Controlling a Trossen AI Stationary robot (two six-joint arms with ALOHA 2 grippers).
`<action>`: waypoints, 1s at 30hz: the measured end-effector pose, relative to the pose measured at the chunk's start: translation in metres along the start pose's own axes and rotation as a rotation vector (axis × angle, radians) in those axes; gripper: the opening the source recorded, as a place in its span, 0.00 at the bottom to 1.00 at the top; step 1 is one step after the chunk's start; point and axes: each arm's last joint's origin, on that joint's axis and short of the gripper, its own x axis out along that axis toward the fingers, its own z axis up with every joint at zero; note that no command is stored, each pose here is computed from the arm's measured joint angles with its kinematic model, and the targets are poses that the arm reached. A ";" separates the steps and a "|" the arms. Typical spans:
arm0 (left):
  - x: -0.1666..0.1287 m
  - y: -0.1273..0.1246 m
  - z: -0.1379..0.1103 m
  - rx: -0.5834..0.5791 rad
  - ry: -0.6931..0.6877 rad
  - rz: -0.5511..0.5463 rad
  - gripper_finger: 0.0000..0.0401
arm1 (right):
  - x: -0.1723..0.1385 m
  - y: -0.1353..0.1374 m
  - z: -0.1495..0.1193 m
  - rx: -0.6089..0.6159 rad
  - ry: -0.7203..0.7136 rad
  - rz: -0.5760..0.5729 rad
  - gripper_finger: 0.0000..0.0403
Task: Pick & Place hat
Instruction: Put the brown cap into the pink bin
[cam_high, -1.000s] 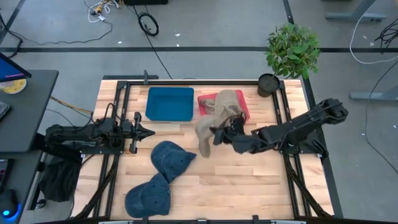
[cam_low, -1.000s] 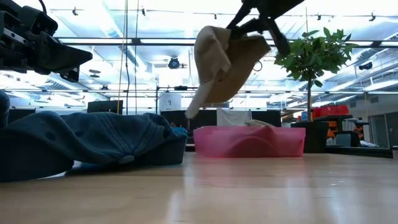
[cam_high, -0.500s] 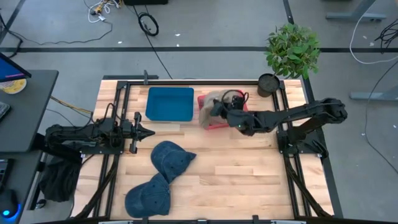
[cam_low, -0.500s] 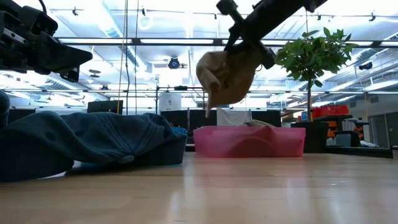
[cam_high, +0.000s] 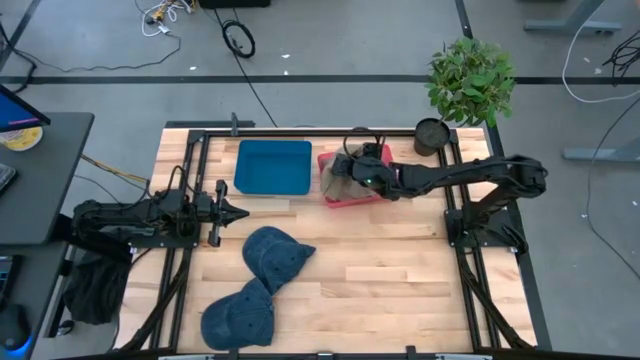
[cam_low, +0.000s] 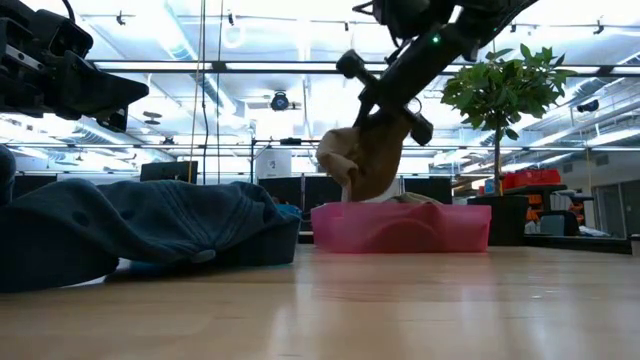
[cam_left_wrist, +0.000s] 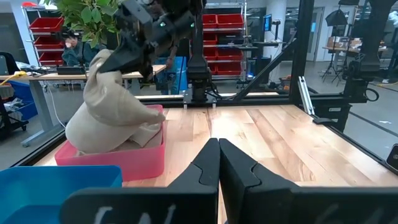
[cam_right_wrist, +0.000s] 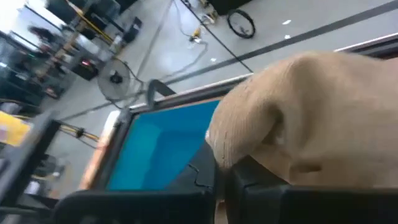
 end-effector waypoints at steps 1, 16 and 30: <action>0.000 0.000 0.000 0.000 0.000 0.000 0.01 | 0.002 -0.001 -0.001 -0.005 0.002 -0.005 0.02; 0.000 0.000 0.000 0.000 0.000 0.000 0.01 | -0.020 -0.040 -0.023 -0.179 0.321 -0.330 0.02; 0.000 0.000 0.000 0.000 0.000 0.000 0.01 | -0.002 -0.034 -0.006 -0.300 0.355 -0.188 0.03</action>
